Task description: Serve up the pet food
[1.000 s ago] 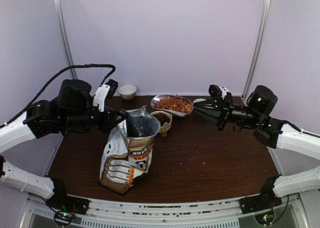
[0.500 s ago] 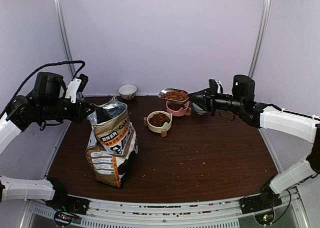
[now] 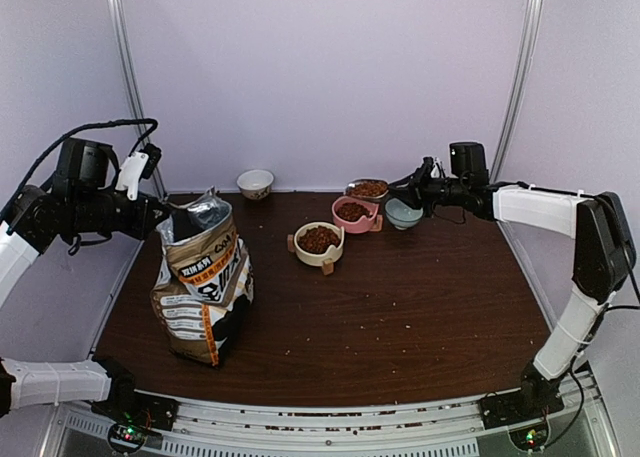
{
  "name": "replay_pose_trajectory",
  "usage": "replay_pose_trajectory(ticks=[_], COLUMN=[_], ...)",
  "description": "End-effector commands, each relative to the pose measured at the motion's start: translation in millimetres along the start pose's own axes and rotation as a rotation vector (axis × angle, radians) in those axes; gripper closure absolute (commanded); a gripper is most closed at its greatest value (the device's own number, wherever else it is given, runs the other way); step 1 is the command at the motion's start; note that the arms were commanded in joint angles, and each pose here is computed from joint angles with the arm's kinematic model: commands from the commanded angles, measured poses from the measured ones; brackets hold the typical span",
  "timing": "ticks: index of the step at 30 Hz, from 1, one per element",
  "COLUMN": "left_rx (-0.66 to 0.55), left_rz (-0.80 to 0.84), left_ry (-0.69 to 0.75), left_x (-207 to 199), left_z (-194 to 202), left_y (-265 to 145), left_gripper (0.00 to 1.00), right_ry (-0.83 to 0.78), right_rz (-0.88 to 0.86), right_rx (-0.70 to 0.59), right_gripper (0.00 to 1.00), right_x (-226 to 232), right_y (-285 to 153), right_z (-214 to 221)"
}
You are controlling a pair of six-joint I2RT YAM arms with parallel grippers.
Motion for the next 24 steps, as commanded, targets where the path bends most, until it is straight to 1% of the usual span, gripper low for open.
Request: replay_pose_trajectory(ticks=[1,5,14,24], left_rx=[-0.408,-0.412,-0.387,-0.367], left_rz=[-0.016,0.01,0.108,0.178], left_ry=[0.042,0.067,0.087,0.114], left_x=[-0.3,-4.6,-18.4,-28.6], left_z=[-88.4,-87.7,-82.3,-78.3], left_y=[-43.7,-39.4,-31.3,-25.6], left_gripper=[1.0,1.0,1.0,1.0], right_ry=[-0.059,-0.076,-0.101,-0.175], right_rz=[0.051,0.127,0.227,0.359], right_rx=[-0.033,-0.029,-0.017,-0.014], right_gripper=[1.0,1.0,1.0,1.0], right_x=[-7.9,-26.0,-46.1,-57.9], right_y=[4.6,17.5,46.2,51.1], right_z=[-30.1,-46.9,-72.1,-88.3])
Point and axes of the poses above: each gripper's point midway between its finger pads, its own y axis out along the fingers, its own x axis along the line the jaws close on, z = x × y, the point moved 3 cm from there along -y, back along the fingers, and after that the axes turned 6 degrees about -y, right-handed, at the moved point
